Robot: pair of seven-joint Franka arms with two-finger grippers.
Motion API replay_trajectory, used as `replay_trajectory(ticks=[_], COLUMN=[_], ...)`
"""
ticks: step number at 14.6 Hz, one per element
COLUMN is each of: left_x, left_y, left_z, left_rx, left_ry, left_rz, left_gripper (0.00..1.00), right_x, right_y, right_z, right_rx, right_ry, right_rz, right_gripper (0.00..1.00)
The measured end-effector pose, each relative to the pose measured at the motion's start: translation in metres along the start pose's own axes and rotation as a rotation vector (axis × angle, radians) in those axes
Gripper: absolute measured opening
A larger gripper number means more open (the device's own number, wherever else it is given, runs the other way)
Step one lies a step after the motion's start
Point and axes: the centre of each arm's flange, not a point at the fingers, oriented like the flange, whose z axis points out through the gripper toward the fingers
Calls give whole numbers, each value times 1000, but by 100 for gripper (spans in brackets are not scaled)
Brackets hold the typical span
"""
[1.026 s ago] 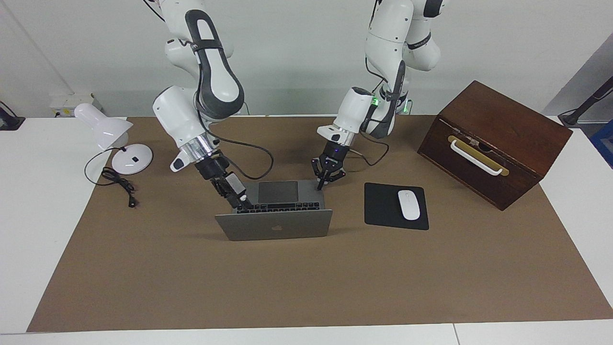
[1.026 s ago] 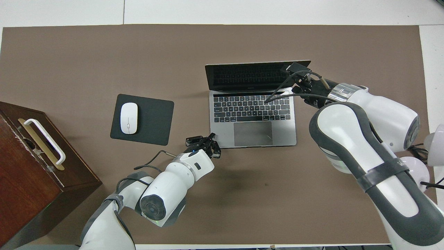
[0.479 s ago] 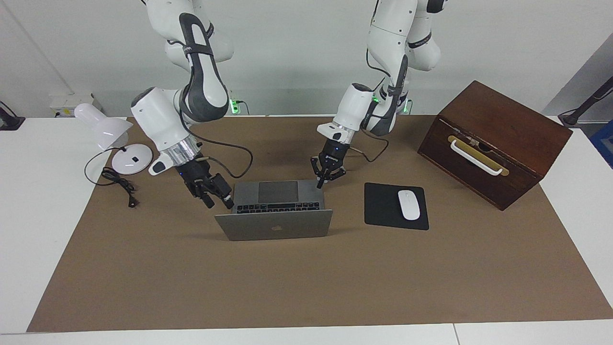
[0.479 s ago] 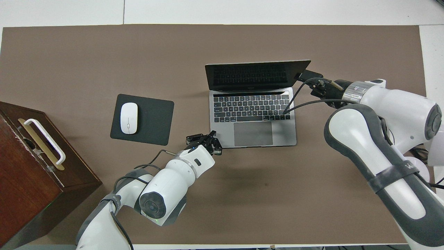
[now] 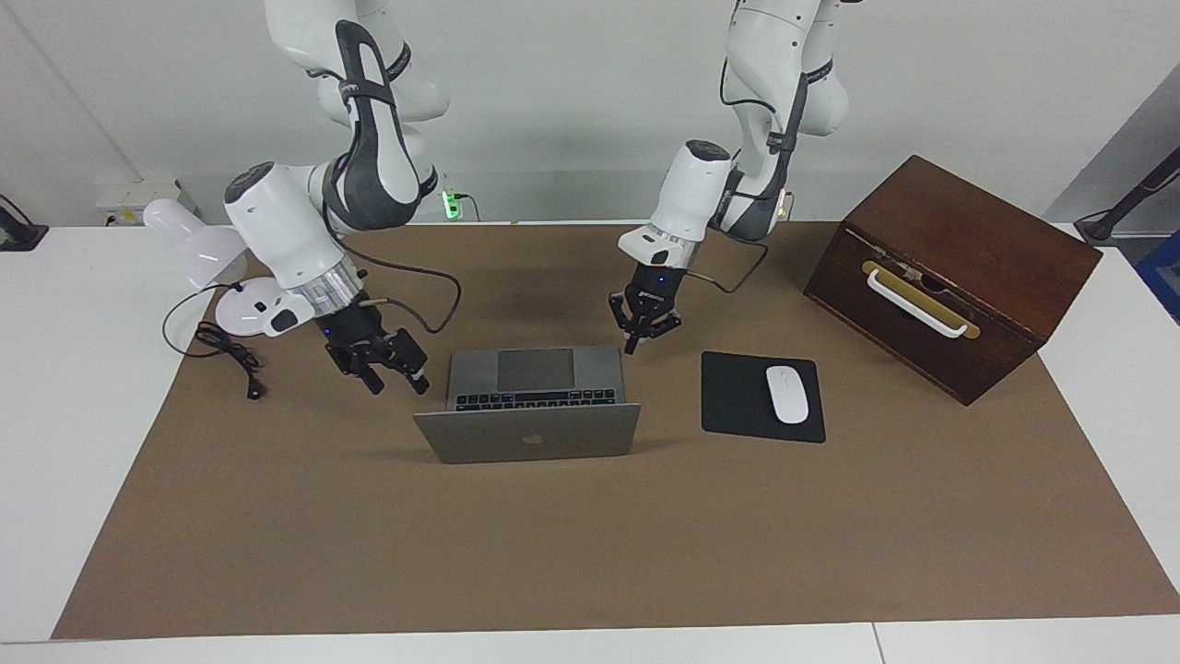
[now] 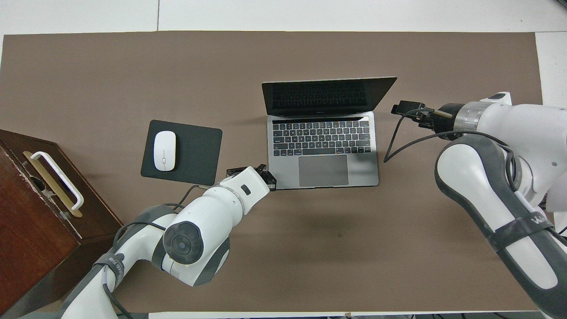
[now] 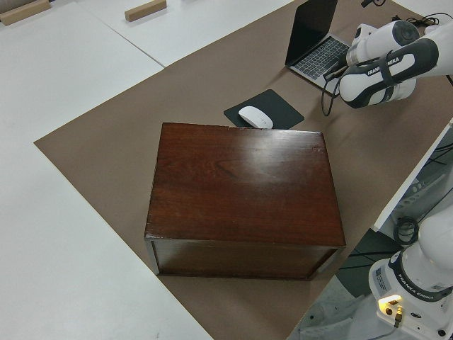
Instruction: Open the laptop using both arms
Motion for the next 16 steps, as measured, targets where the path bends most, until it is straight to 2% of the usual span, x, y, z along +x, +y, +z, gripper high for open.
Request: replay_trajectory(ticks=[5, 9, 13, 16], left_x=[38, 55, 88, 99], left_y=[2, -14, -65, -120], left_z=[-32, -50, -95, -138], left_rx=[27, 61, 99, 123], left_ry=[-76, -147, -225, -259], left_rz=[-23, -31, 26, 38], left_gripper=[1, 1, 1, 1], right_x=[9, 18, 16, 12], right_y=[13, 27, 18, 11], right_z=[-22, -69, -112, -130], right_rx=[-91, -182, -216, -232], right_ry=[-105, -224, -323, -367], right_rz=[-79, -116, -135, -146], right_gripper=[100, 100, 100, 100])
